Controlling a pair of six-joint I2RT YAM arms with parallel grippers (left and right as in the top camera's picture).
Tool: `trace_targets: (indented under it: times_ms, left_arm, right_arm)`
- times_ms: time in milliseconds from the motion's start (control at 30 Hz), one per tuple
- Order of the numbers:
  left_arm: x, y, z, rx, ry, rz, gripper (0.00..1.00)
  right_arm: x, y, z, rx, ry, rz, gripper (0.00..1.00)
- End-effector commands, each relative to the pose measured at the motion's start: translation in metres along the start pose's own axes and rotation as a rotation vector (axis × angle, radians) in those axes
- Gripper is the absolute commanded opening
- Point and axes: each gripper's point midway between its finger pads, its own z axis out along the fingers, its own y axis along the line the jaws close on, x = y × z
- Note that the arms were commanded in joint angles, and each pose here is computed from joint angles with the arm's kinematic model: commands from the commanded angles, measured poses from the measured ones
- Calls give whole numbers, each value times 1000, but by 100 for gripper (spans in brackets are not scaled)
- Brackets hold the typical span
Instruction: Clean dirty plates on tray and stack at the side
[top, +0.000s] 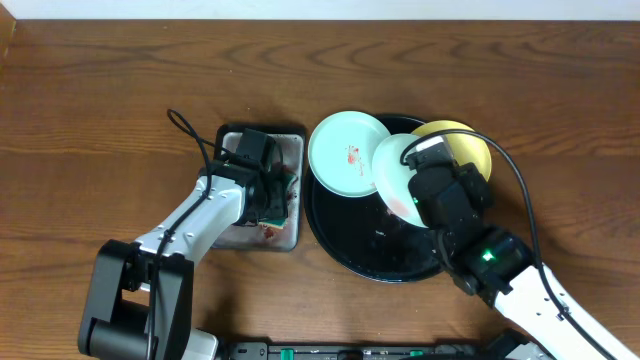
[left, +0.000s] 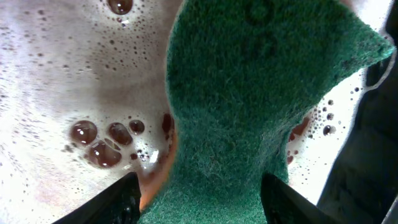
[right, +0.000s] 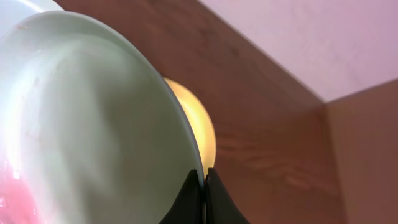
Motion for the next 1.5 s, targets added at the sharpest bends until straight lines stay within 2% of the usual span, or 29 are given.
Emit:
trace_targets:
  times_ms: [0,100,167,233,300,433,467,633,767,800,900,967,1267,1467]
  left_arm:
    - [10,10,7,-35,30,-2,63]
    - [10,10,7,-35,28,-2,62]
    - [10,10,7,-36,31,-2,55]
    - [10,10,7,-36,32,-2,41]
    - [11,11,7,-37,35,-2,36]
    - [14,12,7,-42,46,-2,11]
    - [14,12,7,-43,48,-2,8]
    - [10,10,5,-36,32,0,7]
    - [-12,1,-15,-7,-40,21,7]
    - [-17,-1,-21,2,-63,22,7]
    - [-22,-4,-30,15,-94,23,53]
    - [-18,-2,-29,6,-72,21,63]
    - [19,12,-6,-26,32,-22,67]
    - [33,16,5,-23,57,-29,67]
  right_arm:
    - [-14,-13,-10,90,-40,-62,1]
    - [-18,-15,-13,110,-52,-61,1]
    - [-18,-14,-13,109,-53,-60,1]
    - [-18,-14,-13,109,-53,-60,1]
    - [-18,-14,-13,109,-54,-60,1]
    - [-18,-14,-13,109,-54,-60,1]
    - [-18,-14,-13,109,-54,-60,1]
    - [-18,-14,-13,108,-54,-60,1]
    - [-18,-14,-13,108,-54,-60,1]
    - [-18,-14,-13,108,-54,-60,1]
    - [-18,-14,-13,108,-54,-60,1]
    - [-18,-14,-13,108,-54,-60,1]
    - [-18,-14,-13,105,-54,-60,1]
    - [-18,-14,-13,105,-54,-60,1]
